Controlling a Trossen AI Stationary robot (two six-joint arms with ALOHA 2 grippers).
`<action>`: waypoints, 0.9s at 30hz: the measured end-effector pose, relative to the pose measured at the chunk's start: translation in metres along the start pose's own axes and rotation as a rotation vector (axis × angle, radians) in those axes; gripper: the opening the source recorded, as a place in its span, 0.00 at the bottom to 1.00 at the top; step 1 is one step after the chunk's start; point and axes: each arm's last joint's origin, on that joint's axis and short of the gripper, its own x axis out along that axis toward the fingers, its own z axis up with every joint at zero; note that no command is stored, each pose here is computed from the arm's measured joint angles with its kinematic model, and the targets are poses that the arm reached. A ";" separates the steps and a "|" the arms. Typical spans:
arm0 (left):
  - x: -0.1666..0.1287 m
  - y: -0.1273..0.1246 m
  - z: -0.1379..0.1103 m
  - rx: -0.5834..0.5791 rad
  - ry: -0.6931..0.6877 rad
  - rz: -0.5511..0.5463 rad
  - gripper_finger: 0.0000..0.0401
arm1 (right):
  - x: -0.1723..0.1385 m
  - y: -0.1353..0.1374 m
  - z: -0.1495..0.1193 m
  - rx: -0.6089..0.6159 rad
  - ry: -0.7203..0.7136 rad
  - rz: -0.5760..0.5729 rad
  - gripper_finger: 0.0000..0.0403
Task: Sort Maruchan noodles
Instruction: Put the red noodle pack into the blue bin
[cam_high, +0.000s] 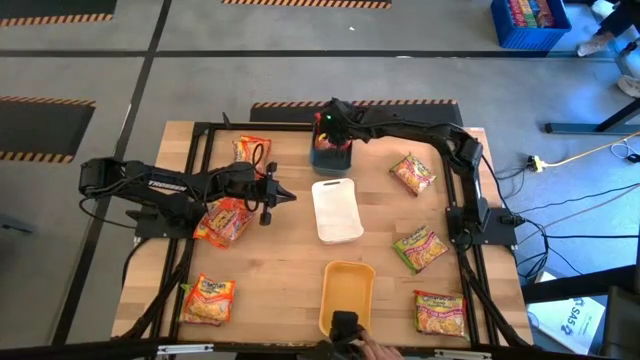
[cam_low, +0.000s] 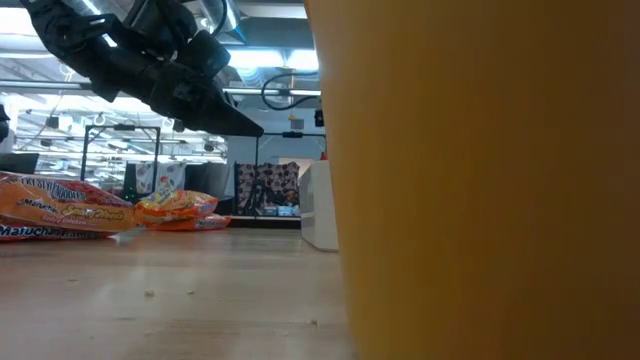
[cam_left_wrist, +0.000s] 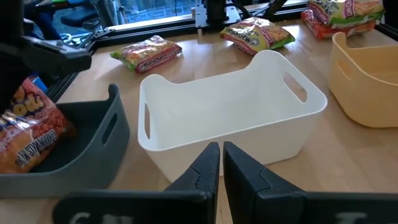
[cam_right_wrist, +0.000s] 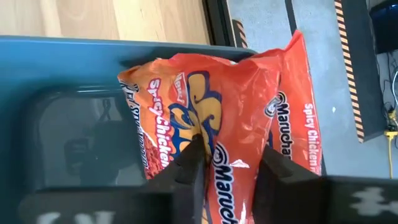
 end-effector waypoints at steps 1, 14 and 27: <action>0.000 0.000 0.000 0.000 0.000 0.000 0.04 | 0.001 0.001 0.000 0.002 0.002 0.007 0.25; 0.000 0.000 0.000 0.000 0.000 0.000 0.04 | -0.006 0.003 0.003 0.008 -0.062 0.106 0.52; 0.000 0.001 0.006 0.011 -0.067 0.024 0.04 | -0.153 0.034 0.004 0.082 -0.099 0.255 0.48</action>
